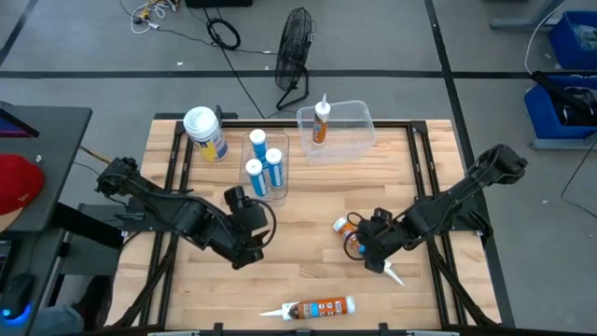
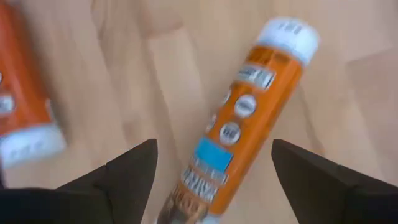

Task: Pick & place silicon tubes, Sealant and Lysol wipes
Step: Put the top orange sealant into the white bin

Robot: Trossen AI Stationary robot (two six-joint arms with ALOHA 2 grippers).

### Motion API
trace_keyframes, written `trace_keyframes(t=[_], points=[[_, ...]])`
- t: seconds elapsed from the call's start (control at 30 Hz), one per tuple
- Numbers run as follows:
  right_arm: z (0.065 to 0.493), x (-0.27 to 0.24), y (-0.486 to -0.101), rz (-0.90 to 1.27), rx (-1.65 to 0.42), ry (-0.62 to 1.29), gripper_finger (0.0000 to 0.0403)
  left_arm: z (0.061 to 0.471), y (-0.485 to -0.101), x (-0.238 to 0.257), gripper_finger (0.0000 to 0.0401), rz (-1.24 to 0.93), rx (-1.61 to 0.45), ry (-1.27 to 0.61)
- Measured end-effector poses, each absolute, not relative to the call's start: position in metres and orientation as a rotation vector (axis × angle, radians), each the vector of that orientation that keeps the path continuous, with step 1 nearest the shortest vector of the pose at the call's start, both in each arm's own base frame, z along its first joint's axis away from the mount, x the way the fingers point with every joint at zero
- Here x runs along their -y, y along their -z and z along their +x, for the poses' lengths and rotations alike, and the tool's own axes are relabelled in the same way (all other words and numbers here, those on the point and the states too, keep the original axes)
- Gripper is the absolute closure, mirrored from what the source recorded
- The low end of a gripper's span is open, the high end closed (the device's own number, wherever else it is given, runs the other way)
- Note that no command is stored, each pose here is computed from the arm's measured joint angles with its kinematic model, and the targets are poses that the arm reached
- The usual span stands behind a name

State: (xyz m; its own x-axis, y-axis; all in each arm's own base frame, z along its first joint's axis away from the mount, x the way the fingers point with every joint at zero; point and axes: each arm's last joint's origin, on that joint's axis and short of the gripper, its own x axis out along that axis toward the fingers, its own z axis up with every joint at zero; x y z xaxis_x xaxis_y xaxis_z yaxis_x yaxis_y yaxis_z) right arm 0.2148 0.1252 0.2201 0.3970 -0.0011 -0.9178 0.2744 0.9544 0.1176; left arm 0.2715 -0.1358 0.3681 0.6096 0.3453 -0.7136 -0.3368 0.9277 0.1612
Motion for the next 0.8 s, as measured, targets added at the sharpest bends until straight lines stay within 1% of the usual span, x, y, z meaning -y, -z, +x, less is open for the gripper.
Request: trace_keyframes(t=[0.17,0.4,0.57,0.8], points=[[0.229,-0.115,-0.214,0.324,-1.110,0.281,0.0083,0.272,-0.369,0.134,0.0115,0.032,-0.814,-0.411],[0.249,-0.090,-0.195,0.376,-1.177,0.393,0.0083,0.271,-0.369,0.135,0.0115,0.039,-0.814,-0.413],[0.257,-0.078,-0.182,0.348,-1.229,0.418,0.0083,0.271,-0.368,0.135,0.0115,0.043,-0.816,-0.412],[0.248,-0.083,-0.184,0.360,-1.286,0.430,0.0083,0.271,-0.368,0.134,0.0115,0.056,-0.823,-0.410]])
